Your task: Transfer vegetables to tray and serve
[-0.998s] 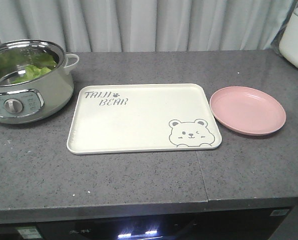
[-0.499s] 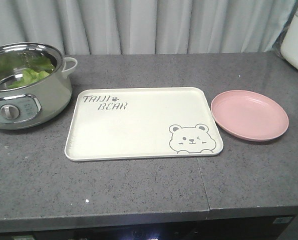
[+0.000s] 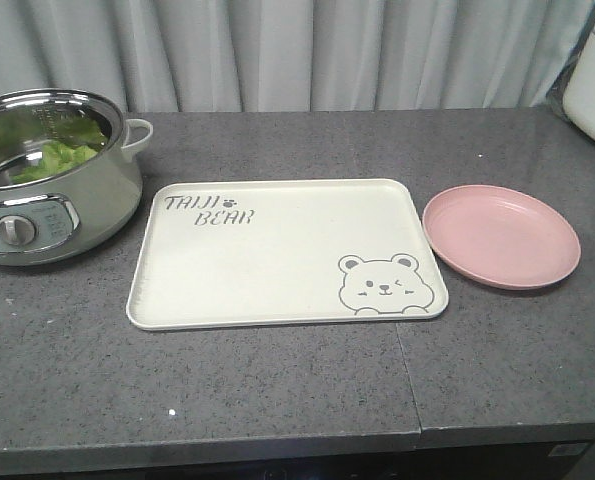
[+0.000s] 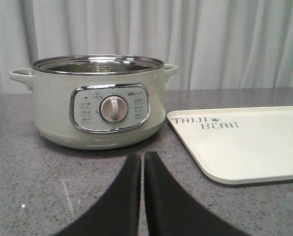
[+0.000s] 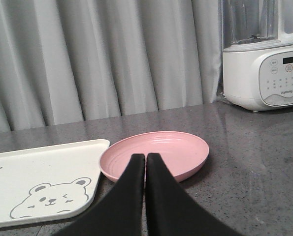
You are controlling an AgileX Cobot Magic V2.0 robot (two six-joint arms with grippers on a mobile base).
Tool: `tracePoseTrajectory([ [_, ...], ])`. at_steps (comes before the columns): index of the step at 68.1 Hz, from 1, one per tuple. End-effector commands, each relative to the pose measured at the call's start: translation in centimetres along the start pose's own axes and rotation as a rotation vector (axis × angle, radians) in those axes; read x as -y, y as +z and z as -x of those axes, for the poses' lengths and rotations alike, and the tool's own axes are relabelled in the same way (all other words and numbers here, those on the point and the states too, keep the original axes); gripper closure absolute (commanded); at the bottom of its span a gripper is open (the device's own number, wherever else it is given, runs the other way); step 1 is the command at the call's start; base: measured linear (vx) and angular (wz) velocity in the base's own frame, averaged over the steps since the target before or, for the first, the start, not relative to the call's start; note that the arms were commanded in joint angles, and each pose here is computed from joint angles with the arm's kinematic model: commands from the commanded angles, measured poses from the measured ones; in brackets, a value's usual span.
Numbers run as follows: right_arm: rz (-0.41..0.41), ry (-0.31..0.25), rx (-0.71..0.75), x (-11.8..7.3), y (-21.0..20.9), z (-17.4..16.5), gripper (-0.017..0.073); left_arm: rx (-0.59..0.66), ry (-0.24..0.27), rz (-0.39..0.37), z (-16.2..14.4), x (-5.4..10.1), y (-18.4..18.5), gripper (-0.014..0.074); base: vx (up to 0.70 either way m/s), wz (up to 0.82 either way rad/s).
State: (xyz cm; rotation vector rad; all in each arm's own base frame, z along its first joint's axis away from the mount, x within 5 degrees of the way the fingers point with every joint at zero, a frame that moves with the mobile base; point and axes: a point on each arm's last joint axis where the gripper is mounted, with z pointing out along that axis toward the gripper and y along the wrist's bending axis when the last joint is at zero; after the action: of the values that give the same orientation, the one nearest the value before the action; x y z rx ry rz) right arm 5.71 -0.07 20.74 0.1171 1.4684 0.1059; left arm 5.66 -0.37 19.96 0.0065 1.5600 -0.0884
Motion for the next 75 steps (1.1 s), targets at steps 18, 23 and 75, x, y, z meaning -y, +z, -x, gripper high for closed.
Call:
tracePoseTrajectory([
  [18, 0.016, -0.016, 0.049, -0.10, 0.08, 0.06, 0.0565, 0.058, -0.014, 0.008, -0.20, -0.11, -0.02, 0.0599, 0.01, 0.00],
  [23, 0.016, -0.016, 0.049, -0.10, 0.08, 0.06, 0.0565, 0.058, -0.014, 0.008, -0.20, -0.11, -0.02, 0.0599, 0.01, 0.00],
  [75, 0.016, -0.016, 0.049, -0.10, 0.08, 0.06, 0.0565, 0.058, -0.014, 0.008, -0.20, -0.11, -0.02, 0.0599, 0.01, 0.01],
])
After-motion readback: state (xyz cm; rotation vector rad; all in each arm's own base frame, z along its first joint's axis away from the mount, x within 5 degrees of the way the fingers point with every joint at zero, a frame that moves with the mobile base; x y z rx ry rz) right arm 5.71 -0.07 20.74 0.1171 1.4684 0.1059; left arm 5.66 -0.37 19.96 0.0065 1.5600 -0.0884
